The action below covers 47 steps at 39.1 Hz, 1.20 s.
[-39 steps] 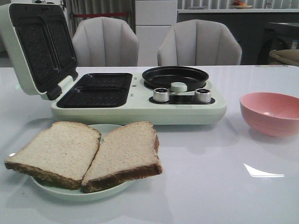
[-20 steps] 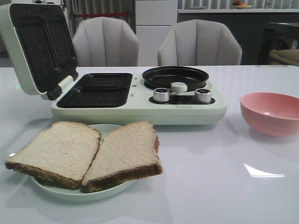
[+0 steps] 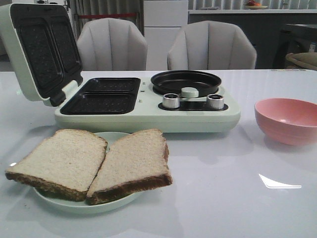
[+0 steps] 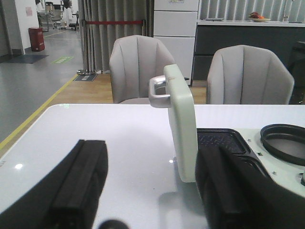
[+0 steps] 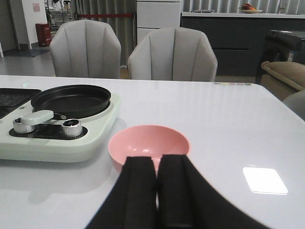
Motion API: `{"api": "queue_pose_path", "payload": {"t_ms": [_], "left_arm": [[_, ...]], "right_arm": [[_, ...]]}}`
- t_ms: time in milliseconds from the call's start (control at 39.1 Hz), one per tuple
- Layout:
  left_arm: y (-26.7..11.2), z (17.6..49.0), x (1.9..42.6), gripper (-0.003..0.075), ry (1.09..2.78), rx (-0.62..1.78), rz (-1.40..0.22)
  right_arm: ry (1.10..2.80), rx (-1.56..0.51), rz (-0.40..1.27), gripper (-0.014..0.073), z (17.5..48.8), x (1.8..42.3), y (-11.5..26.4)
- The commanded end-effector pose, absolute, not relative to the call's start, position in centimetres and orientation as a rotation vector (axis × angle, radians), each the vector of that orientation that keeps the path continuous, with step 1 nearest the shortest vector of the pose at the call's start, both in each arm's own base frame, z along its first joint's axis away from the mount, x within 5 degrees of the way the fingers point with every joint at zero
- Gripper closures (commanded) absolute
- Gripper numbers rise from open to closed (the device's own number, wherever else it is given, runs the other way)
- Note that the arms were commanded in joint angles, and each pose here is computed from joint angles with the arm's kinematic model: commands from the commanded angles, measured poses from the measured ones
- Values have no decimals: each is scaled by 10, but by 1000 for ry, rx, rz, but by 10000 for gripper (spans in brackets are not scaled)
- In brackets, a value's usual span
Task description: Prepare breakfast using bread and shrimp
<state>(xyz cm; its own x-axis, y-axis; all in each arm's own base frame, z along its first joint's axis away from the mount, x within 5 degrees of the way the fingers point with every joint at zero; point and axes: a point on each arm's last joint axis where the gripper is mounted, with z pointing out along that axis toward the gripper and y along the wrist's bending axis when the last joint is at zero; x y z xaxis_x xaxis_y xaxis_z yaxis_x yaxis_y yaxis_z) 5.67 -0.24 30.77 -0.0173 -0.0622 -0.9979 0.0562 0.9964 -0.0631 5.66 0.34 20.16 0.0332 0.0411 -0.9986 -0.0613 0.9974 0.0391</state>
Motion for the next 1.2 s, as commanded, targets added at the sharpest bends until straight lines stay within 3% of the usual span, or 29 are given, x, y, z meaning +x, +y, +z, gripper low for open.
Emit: {"api": "queue_pose_path", "payload": {"t_ms": [0, 256, 512, 614, 895, 1177], "left_arm": [[-4, 323, 57, 242, 1503, -18, -140], [-4, 318, 57, 242, 1557, 20, -93], [3, 311, 65, 242, 1636, 259, 237], [1, 308, 75, 242, 1668, 359, 284], [-32, 282, 112, 242, 1782, 881, 349], [-86, 247, 131, 242, 1686, 1458, 449]], "right_arm": [[1424, -27, 69, 426, 215, 53, 3], [1424, -27, 69, 426, 215, 53, 3], [1424, -27, 69, 426, 215, 53, 3], [1424, -27, 69, 426, 215, 53, 3], [1424, -27, 69, 426, 215, 53, 3], [1424, -27, 69, 426, 215, 53, 3]]}}
